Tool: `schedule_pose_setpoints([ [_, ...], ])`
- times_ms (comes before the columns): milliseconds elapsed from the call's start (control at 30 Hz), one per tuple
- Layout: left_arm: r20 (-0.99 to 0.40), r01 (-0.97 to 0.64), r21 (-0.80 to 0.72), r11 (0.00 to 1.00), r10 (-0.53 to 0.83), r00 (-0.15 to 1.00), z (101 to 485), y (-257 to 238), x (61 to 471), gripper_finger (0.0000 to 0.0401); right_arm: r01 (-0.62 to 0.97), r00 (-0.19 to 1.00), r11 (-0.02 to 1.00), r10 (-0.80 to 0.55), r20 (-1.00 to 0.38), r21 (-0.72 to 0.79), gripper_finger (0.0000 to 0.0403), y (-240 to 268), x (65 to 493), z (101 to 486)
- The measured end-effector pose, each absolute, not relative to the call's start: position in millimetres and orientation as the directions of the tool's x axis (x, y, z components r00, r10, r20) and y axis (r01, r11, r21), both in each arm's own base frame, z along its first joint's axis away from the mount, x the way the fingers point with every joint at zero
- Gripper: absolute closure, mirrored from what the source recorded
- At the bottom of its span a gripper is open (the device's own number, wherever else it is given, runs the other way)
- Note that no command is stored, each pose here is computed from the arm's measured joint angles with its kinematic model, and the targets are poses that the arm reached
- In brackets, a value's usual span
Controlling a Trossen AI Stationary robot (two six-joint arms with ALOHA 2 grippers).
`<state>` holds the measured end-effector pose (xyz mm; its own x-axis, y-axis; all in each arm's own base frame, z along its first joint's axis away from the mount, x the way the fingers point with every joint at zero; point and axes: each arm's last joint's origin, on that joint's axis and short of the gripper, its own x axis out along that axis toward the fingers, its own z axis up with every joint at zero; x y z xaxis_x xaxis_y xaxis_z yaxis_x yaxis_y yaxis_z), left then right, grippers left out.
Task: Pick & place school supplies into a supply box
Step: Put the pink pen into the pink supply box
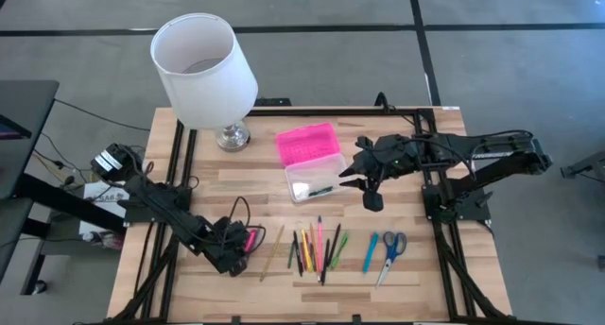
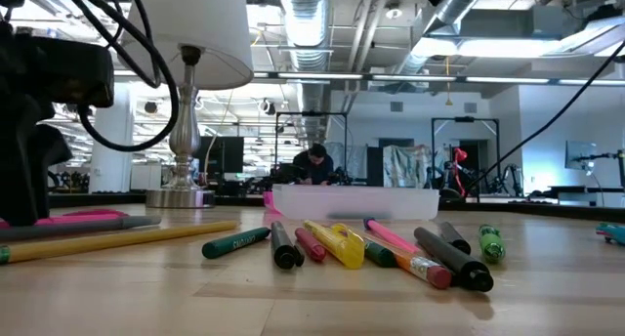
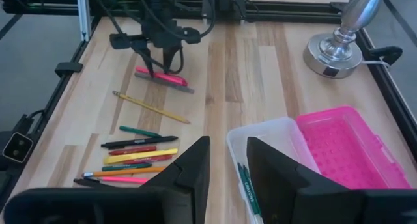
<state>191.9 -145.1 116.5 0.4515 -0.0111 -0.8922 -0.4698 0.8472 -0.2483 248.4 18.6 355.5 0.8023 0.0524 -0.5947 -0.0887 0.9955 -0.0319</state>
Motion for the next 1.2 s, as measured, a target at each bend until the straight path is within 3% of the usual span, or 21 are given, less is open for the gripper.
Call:
schedule_pose_setpoints([
  [367, -0.930, -0.647, -0.222, 0.729, 0.040, 0.365, 114.1, -139.2, 184.9, 0.0275, -0.076, 0.805, 0.997, 0.047, -0.592, -0.026, 0.0306, 16.8, 248.7, 355.8],
  [533, -0.947, -0.658, -0.219, 0.720, 0.005, 0.320, 114.1, -136.1, 185.5, 0.0318, -0.076, 0.807, 0.997, 0.047, -0.589, -0.025, 0.0306, 16.8, 248.9, 356.0],
  [767, -0.957, -0.589, -0.201, 0.783, -0.029, 0.290, 115.0, -131.8, 188.3, 0.0365, -0.062, 0.827, 0.998, 0.049, -0.560, -0.004, 0.0306, 17.2, 250.9, 358.8],
  [1200, -0.966, -0.667, -0.230, 0.709, -0.084, 0.244, 116.2, -112.4, 200.7, 0.0356, -0.027, 0.821, 0.998, 0.056, -0.569, 0.060, 0.0306, 18.5, 250.3, 357.9],
])
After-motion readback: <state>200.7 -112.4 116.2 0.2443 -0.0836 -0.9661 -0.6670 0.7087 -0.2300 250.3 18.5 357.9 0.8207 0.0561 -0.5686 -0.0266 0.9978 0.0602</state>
